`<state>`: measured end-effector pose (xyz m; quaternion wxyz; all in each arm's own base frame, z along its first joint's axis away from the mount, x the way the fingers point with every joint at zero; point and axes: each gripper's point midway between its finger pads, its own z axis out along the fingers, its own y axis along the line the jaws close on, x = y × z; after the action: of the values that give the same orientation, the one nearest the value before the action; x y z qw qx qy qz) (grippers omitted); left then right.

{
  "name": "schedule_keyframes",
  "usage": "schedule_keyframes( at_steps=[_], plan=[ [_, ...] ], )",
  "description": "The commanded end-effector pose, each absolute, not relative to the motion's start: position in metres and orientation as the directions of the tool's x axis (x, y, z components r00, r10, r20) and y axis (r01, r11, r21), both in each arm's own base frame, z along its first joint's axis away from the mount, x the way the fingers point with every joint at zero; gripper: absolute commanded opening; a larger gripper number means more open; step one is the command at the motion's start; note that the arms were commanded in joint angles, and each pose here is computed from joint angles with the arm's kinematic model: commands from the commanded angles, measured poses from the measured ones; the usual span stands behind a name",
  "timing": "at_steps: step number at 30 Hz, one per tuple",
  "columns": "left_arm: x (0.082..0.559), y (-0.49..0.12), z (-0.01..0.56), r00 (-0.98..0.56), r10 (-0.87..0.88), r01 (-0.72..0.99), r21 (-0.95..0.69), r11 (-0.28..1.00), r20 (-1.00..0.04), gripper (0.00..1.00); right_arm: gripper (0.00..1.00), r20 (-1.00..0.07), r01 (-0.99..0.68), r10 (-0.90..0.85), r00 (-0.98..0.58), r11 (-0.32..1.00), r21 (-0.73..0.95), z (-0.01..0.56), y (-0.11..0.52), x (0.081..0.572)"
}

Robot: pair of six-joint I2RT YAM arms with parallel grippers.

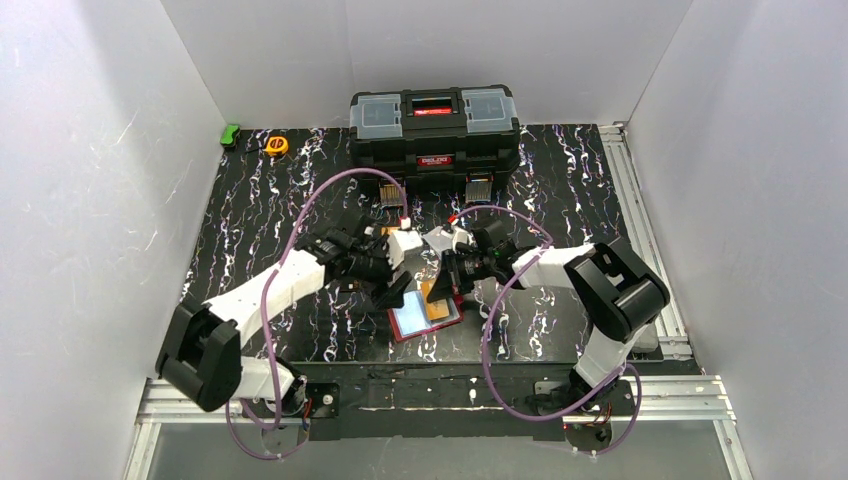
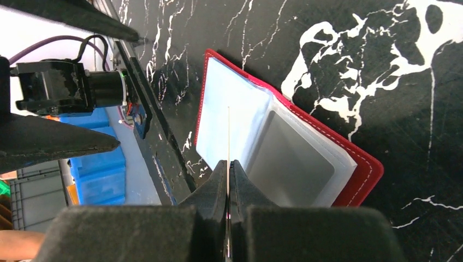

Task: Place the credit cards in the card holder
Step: Insert the credit card into the card holder.

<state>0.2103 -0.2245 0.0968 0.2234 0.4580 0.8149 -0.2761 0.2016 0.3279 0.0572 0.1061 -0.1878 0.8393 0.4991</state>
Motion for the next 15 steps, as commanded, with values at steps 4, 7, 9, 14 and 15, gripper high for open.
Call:
schedule_keyframes(
  at_steps=[4,7,9,14,15],
  plan=[
    [0.186,-0.208,0.08,0.035,0.749,0.999,0.029,-0.021,-0.661,0.71,0.01,-0.364,-0.443,-0.258,-0.895,0.406,0.8,0.059,0.339,0.198],
    [0.19,-0.208,0.074,0.105,0.747,0.994,0.084,-0.066,-0.657,0.7,0.01,-0.37,-0.446,-0.252,-0.894,0.416,0.793,0.059,0.339,0.2],
    [0.193,-0.21,0.074,0.133,0.736,0.991,0.114,-0.076,-0.663,0.69,0.02,-0.368,-0.442,-0.249,-0.896,0.419,0.793,0.06,0.339,0.2],
    [0.196,-0.217,0.075,0.197,0.709,0.979,0.174,-0.105,-0.678,0.68,0.06,-0.361,-0.429,-0.234,-0.903,0.443,0.787,0.056,0.341,0.202],
    [0.193,-0.217,0.072,0.211,0.704,0.977,0.176,-0.122,-0.678,0.67,0.06,-0.362,-0.427,-0.226,-0.904,0.455,0.781,0.055,0.34,0.202]
  ],
)
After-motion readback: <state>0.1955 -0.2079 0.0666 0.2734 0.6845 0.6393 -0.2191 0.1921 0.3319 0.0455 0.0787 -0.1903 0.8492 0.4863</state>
